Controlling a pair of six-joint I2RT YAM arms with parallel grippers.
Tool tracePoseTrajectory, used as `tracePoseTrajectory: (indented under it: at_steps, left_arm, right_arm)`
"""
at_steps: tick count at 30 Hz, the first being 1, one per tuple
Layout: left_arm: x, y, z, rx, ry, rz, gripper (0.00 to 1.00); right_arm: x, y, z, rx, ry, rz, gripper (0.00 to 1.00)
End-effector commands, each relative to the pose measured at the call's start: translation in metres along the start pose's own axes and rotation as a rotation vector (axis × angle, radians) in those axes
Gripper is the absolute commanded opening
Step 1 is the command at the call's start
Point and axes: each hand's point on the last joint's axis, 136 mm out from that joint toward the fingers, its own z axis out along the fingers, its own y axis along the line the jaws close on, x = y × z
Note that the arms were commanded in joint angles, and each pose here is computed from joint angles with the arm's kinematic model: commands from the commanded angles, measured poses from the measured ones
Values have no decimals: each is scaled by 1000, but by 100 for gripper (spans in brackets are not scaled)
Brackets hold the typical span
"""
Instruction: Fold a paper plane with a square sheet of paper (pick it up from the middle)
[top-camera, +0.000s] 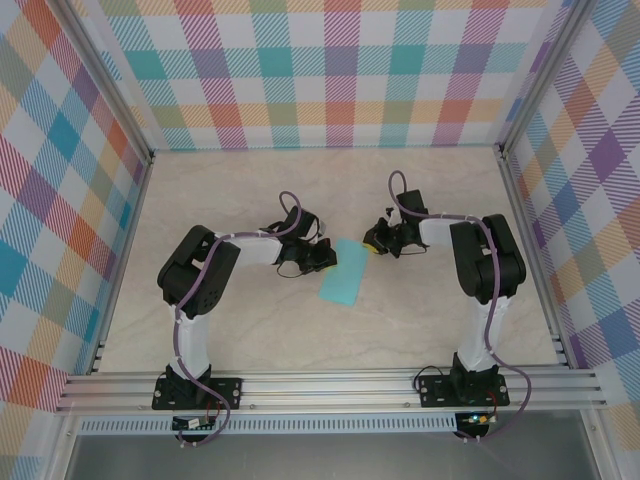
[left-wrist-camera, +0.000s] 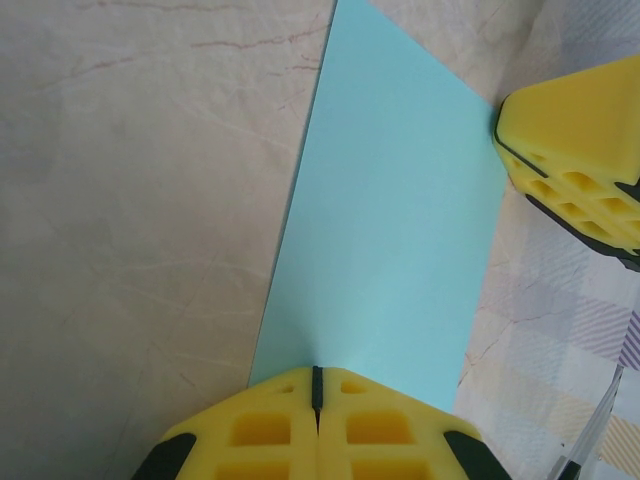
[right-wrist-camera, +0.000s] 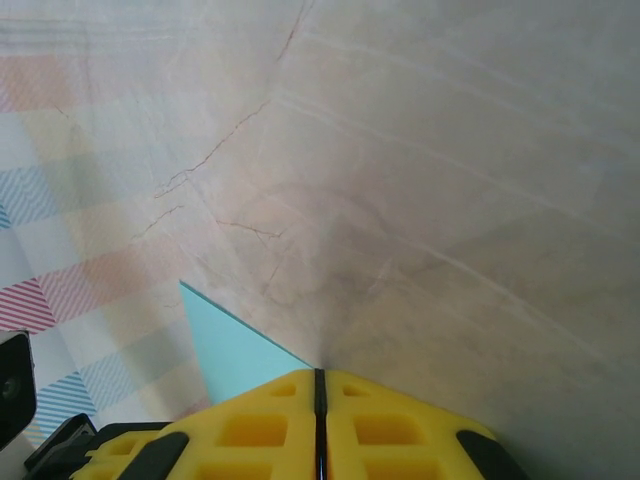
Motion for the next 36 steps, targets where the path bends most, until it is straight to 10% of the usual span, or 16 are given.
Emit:
tracePoseTrajectory:
  at_steps: [1, 11, 25, 36]
  left_arm:
    - [54, 77, 16, -255, 138, -91, 0]
    - [55, 80, 15, -259, 137, -93, 0]
    - [56, 81, 18, -255, 141, -99, 0]
    - [56, 81, 17, -254, 138, -99, 0]
  right_arm:
    - [6, -26, 6, 73, 7, 43, 9]
    - [-7, 17, -19, 3, -16, -38, 10]
    - [3, -26, 2, 81, 6, 45, 9]
    - [20, 46, -48, -133, -1, -62, 10]
